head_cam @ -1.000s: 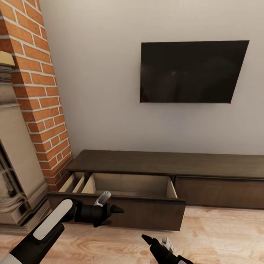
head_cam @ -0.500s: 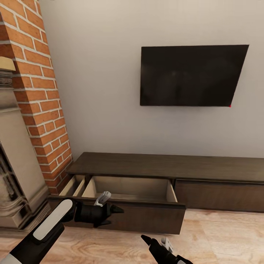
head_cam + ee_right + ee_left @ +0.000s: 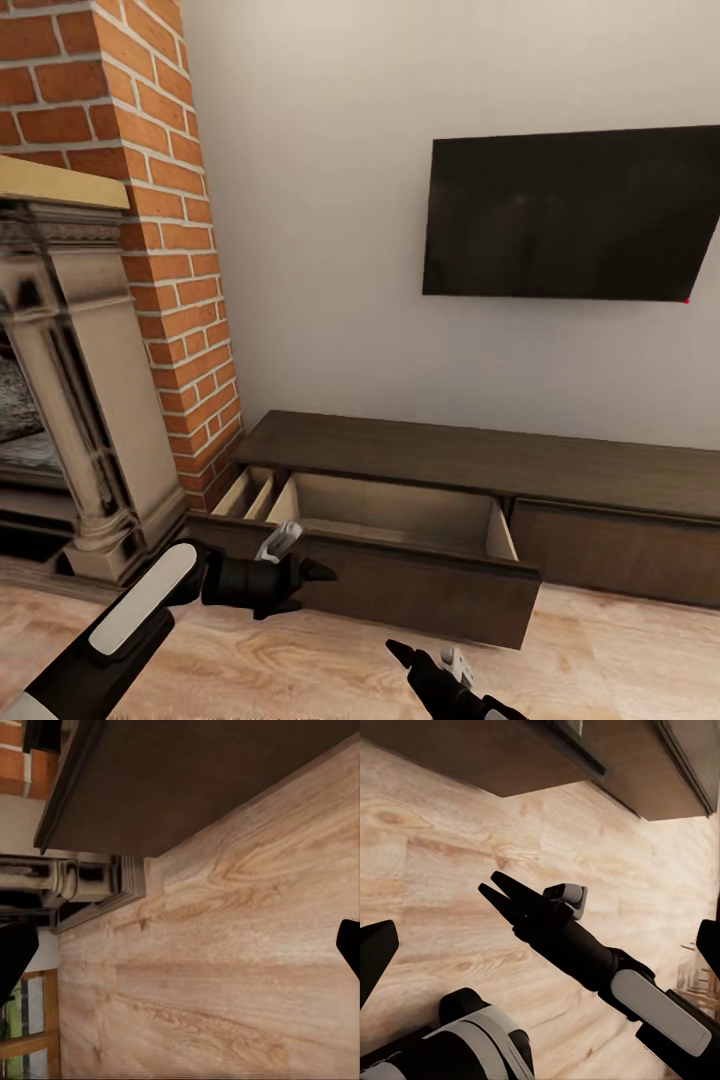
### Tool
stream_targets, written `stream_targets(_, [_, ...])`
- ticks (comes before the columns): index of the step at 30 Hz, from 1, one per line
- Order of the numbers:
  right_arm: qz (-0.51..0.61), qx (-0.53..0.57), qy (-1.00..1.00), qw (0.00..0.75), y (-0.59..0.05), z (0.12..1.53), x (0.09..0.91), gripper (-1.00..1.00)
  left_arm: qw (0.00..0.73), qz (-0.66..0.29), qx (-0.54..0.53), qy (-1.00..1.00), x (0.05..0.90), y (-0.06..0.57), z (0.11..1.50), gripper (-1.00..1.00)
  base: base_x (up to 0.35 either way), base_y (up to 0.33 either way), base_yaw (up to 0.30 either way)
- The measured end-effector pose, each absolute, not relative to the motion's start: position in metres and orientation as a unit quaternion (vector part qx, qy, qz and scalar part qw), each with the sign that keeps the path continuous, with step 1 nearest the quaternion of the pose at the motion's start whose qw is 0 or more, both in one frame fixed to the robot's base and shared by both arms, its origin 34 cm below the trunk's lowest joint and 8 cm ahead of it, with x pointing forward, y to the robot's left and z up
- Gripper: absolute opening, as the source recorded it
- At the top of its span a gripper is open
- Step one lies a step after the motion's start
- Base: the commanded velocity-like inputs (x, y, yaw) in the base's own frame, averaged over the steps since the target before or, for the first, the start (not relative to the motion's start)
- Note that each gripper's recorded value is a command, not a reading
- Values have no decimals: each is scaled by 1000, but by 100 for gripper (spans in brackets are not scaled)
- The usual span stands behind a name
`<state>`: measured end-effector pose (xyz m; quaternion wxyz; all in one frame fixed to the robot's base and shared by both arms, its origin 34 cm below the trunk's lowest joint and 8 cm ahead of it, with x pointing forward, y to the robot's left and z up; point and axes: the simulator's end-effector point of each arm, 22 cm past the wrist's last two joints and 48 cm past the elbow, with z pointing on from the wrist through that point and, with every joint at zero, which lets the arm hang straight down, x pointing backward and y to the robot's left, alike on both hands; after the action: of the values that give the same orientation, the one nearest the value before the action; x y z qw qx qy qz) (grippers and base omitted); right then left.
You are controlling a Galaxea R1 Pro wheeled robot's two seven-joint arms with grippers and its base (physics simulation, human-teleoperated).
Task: Place each of the two pumpkins and all three candles from the living room inside a cabinet in the living room (use any cabinet), then make sure every cabinet is closed, and position the cauldron so it is next to a table in the living room.
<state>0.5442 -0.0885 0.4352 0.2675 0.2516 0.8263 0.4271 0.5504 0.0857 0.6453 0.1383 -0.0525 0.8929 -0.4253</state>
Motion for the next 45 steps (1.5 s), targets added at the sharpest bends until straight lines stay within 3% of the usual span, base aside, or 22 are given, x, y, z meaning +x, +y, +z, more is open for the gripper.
stream_targets(25, [419,241,834,267,-88,432,542,100,162,-420,-79,890,569,111,653,100,-60,-39,269])
stream_targets(45, [281,214,898,262,-123,423,537,100,169,-197,-190,947,590,231,634,100,0,0,272])
